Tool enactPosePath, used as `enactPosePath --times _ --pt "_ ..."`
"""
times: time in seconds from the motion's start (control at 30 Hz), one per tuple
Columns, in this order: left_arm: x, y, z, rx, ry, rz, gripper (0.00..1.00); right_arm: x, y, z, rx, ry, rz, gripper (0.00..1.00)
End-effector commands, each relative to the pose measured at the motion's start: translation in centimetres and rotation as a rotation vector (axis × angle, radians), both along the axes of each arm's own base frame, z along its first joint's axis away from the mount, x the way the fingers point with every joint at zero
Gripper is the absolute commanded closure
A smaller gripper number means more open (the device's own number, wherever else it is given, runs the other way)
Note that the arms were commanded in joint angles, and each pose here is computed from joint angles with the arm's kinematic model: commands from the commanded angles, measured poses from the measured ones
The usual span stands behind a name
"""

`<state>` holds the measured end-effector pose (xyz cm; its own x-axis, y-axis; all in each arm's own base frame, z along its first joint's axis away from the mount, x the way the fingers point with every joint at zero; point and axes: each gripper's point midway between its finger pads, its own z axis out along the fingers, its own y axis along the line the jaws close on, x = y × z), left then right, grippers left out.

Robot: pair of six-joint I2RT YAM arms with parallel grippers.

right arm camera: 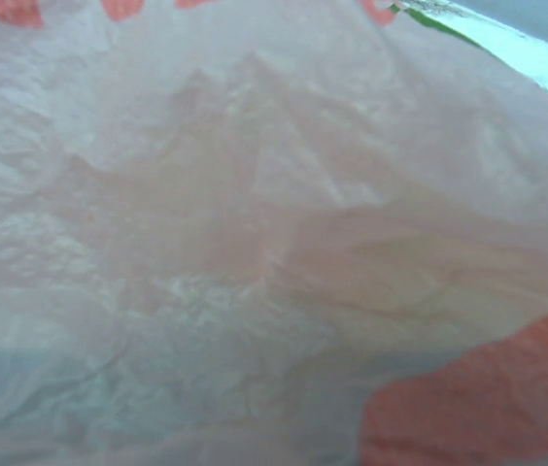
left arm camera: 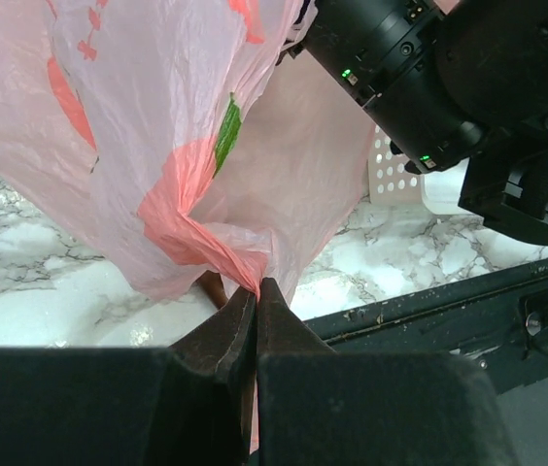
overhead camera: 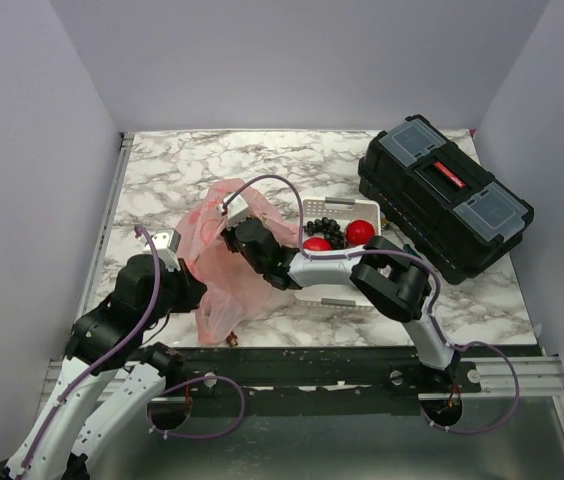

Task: Take the fake fruits out of the plastic bag
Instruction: Take out the fake fruit from the plastic bag.

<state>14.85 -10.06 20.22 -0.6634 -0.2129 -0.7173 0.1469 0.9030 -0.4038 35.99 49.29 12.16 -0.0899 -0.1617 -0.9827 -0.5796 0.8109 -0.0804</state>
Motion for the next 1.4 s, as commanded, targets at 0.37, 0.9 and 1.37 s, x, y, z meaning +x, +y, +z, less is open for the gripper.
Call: enactPosePath --times 0.37,0.9,1.37 --pt "0.7 0.0 -0.3 0.009 0.011 0.020 1.00 -9.6 -0.7 2.4 0.230 0.348 0.299 0.91" --pt "0.7 0.1 -0.4 0.010 0.011 0.029 1.00 -13.6 -2.9 4.3 0.250 0.430 0.409 0.92" --pt "0.5 0.1 -0.3 0.003 0.005 0.025 1.00 -13.3 -4.4 11.7 0.281 0.354 0.381 0.92"
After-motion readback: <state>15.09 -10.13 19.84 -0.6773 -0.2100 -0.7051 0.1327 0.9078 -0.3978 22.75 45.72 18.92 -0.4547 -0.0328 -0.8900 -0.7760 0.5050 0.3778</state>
